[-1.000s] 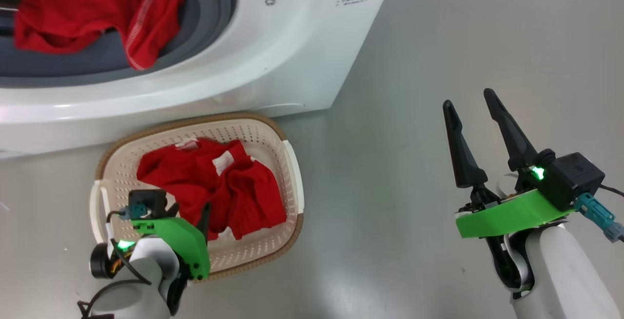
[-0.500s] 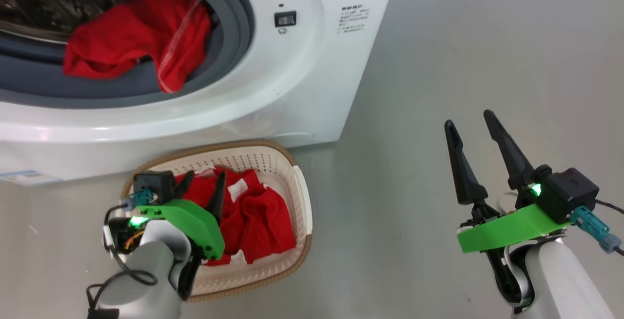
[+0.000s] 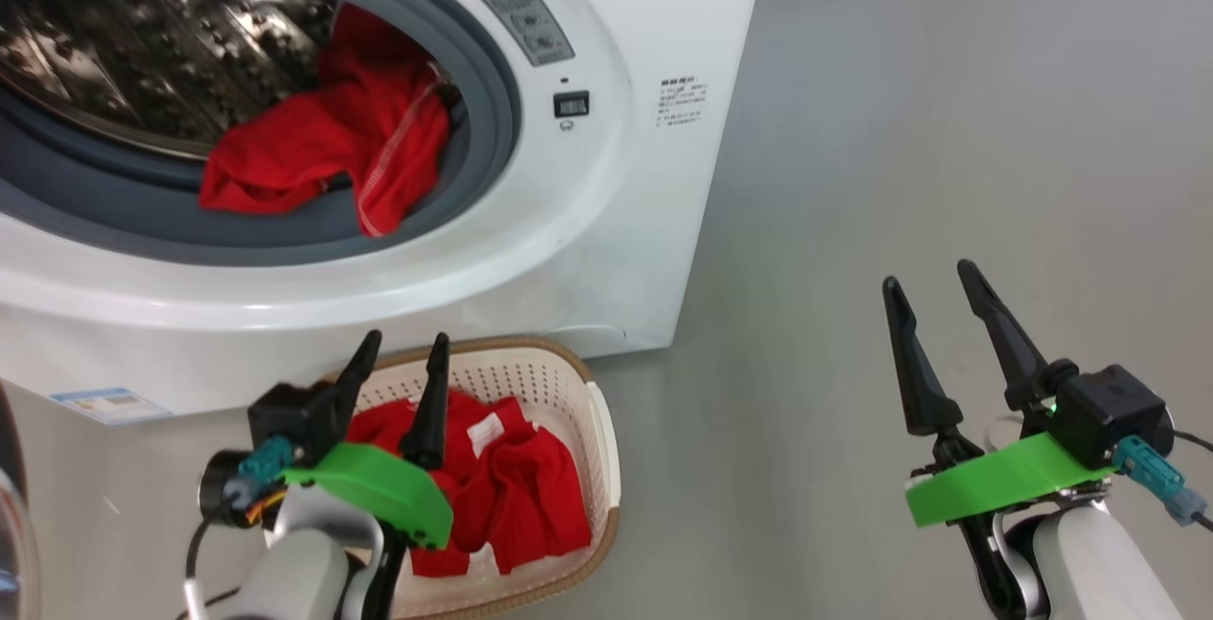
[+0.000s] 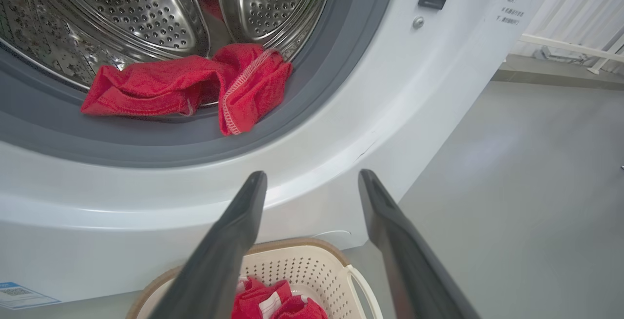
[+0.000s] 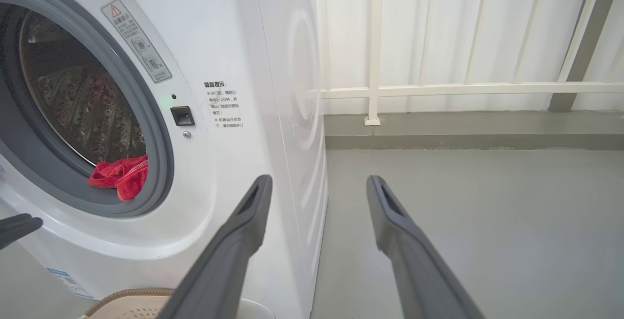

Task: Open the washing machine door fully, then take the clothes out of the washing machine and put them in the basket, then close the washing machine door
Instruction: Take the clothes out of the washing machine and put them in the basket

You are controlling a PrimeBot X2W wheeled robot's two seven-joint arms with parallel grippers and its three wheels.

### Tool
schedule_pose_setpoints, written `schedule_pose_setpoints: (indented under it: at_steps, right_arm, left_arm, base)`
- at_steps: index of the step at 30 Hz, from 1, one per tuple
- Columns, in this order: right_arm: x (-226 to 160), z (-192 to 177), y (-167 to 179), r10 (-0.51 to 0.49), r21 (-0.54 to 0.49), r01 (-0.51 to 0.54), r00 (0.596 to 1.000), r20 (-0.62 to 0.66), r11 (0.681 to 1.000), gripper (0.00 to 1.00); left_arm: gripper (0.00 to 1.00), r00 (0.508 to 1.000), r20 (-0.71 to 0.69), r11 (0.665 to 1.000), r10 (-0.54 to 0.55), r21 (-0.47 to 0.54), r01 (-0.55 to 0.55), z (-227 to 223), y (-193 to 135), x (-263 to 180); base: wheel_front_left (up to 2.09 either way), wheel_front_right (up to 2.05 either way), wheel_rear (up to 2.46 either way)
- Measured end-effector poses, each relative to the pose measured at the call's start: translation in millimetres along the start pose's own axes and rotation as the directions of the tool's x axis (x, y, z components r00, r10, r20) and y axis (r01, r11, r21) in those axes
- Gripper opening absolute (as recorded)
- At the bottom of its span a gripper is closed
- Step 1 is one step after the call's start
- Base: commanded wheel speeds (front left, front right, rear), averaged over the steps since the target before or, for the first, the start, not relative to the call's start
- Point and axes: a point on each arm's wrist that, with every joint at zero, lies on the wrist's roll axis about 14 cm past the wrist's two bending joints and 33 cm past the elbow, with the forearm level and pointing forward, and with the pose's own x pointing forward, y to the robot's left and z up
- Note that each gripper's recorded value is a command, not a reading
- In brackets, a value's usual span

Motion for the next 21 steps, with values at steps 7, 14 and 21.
schedule_pose_setpoints:
  at_steps: [7, 14, 21]
  right_arm:
    - [-10, 14, 3, 0.007, -0.025, -0.007, 0.999, 0.031, 1.0, 1.0]
    - [-22, 21, 4, 0.007, -0.043, -0.005, 0.999, 0.047, 0.999, 1.0]
    - [-33, 30, -6, -0.019, -0.082, 0.024, 0.998, 0.067, 0.996, 1.0]
  left_arm:
    - [1.0, 0.992, 0.121, 1.0, 0.028, 0.007, -0.029, 34, 1, -26]
    - [1.0, 0.971, 0.229, 0.997, 0.066, 0.018, -0.072, 66, 5, -49]
    - [1.0, 0.949, 0.293, 0.991, 0.117, 0.021, -0.129, 82, 16, -74]
  base:
    - [0.0, 0.0, 0.0]
    - [0.0, 0.0, 0.0]
    - [0.0, 0.0, 0.0]
